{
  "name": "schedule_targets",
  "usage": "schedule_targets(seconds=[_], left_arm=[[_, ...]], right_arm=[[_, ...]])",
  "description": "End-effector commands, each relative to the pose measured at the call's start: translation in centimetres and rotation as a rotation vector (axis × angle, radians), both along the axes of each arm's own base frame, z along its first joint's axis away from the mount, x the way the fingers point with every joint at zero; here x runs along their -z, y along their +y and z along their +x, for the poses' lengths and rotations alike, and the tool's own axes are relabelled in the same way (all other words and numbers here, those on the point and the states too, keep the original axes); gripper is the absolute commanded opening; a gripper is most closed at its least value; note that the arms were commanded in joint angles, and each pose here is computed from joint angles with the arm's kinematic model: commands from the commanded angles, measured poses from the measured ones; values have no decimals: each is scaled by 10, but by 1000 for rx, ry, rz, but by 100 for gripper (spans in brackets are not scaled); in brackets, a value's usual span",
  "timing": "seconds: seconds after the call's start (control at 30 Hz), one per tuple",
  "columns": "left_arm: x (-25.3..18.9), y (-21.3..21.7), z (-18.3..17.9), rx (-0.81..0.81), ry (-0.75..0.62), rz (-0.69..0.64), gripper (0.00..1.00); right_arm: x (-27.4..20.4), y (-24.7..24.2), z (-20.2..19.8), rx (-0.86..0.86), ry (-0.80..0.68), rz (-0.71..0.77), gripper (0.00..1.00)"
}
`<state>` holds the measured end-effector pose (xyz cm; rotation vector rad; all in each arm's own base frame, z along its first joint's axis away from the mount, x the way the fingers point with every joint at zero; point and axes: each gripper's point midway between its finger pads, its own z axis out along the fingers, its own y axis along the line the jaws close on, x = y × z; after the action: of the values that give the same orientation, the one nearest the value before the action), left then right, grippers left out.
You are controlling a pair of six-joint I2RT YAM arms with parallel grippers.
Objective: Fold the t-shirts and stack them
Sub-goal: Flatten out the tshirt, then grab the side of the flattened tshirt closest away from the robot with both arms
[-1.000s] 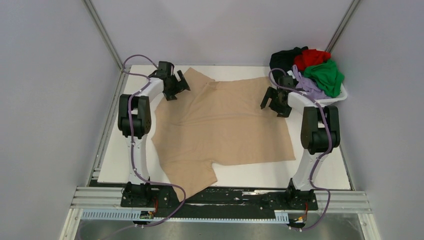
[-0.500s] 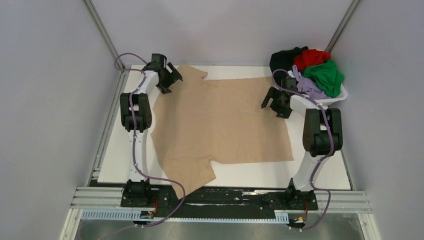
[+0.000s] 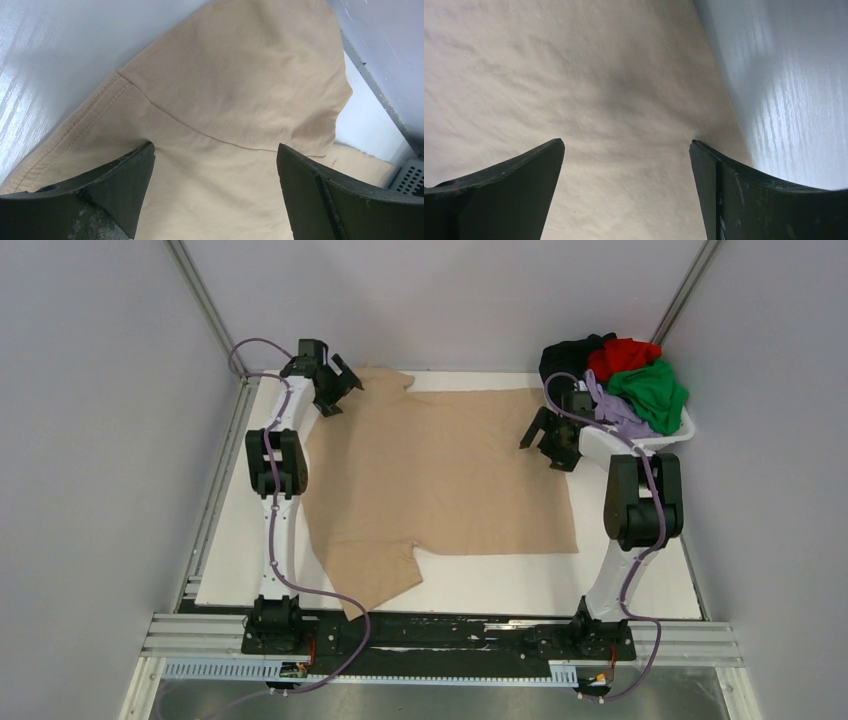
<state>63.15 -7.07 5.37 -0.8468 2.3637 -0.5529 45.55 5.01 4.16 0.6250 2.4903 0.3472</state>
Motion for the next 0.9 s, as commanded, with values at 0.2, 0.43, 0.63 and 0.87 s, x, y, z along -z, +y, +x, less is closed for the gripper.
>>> schedule_targets(seconds=[0.2, 0.43, 0.63, 0.87], left_arm=[[-135, 0, -77, 142, -158, 186, 100], [-162, -37, -219, 254, -185, 282, 100], [-143, -54, -346, 332, -173, 252, 100], [-73, -76, -467, 524, 33, 153, 100]], right_arm=[[-100, 5, -59, -20, -223, 29, 100], [-104, -3, -126, 66, -284, 42, 100], [-99, -21, -151, 207, -322, 22, 100], [-94, -27, -168, 204, -331, -10, 100]])
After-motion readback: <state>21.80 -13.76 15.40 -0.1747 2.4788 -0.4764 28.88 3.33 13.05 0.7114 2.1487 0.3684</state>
